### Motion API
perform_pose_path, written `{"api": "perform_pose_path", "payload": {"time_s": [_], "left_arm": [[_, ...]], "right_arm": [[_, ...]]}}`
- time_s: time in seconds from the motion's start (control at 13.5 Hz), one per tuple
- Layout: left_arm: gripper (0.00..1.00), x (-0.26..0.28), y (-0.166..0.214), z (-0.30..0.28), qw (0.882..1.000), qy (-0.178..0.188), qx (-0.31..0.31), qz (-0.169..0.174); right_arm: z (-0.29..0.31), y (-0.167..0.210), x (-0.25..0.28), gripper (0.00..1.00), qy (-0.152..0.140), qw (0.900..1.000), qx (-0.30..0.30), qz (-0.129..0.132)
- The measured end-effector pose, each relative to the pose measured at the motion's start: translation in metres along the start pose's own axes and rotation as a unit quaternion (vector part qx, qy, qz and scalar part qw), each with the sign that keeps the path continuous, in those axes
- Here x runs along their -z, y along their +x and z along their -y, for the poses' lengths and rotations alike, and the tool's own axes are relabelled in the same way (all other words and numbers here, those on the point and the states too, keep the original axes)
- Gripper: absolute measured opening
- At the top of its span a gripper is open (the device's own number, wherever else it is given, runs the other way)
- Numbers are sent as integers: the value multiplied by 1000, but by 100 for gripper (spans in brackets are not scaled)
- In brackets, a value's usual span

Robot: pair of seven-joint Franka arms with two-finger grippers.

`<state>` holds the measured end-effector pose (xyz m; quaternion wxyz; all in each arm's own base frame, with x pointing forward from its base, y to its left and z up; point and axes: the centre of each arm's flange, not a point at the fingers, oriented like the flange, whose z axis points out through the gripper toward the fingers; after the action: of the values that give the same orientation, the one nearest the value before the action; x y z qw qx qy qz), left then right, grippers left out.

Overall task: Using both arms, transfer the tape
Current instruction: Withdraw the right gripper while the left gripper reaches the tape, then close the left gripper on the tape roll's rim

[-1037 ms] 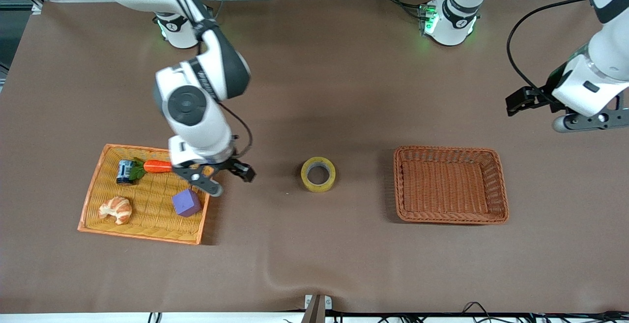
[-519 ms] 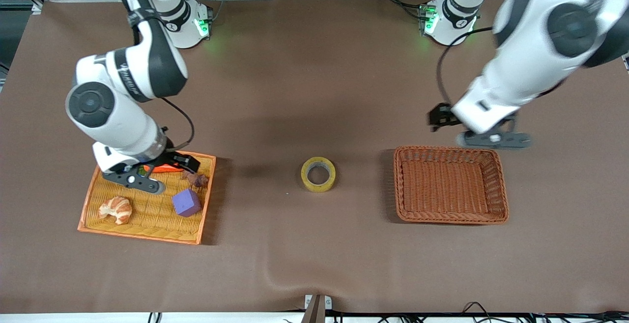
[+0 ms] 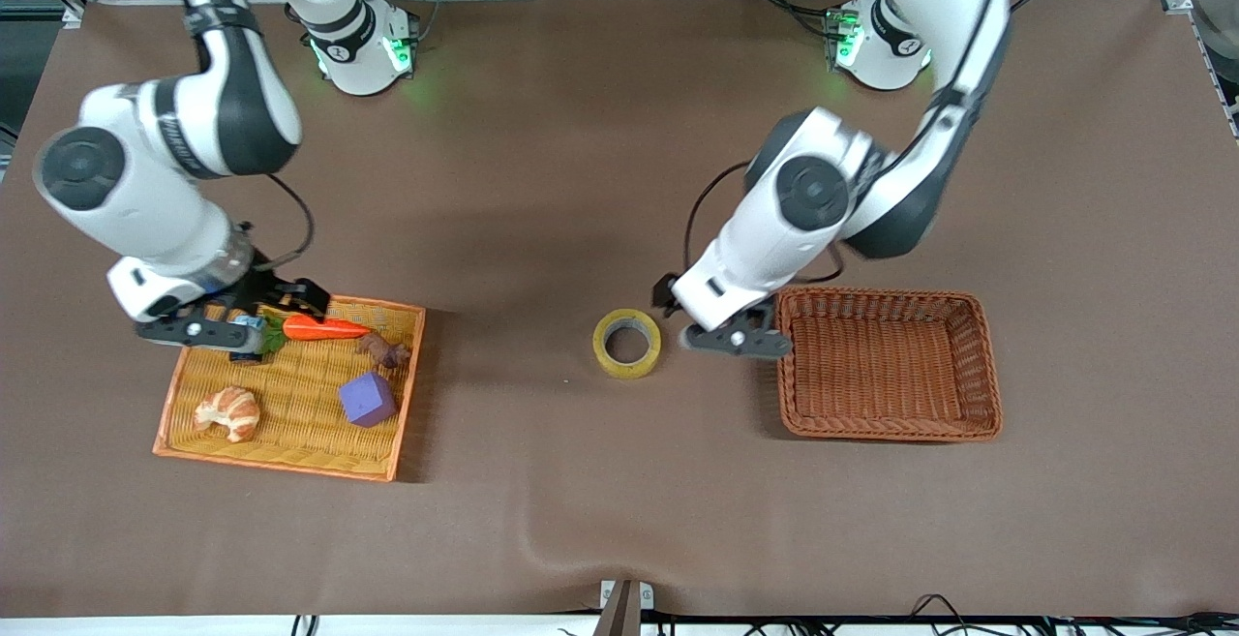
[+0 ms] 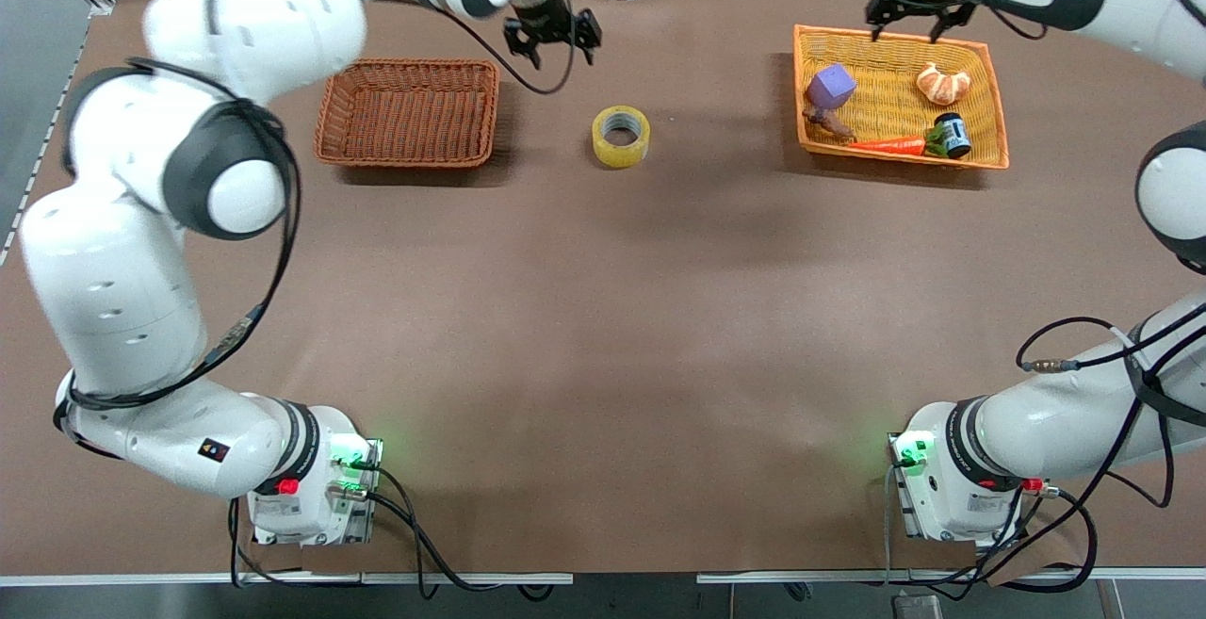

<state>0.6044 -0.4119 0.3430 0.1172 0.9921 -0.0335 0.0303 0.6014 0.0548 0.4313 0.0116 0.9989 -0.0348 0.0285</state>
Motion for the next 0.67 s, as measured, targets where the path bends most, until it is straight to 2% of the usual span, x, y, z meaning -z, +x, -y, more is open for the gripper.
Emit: {"api": "perform_pose_path", "payload": {"time_s": [0.3, 0.52, 0.67], "left_arm": [[100, -73, -1, -4, 1000, -13, -1, -12], [100, -112, -13, -10, 1000, -12, -8, -9], [100, -135, -21, -11, 1000, 1, -22, -4]], "right_arm": [[-59, 1, 5, 100, 15, 1000, 23, -2], [-67, 0, 14, 100, 18, 999, 33, -9], [-71, -3, 29, 100, 18, 998, 65, -18]]}}
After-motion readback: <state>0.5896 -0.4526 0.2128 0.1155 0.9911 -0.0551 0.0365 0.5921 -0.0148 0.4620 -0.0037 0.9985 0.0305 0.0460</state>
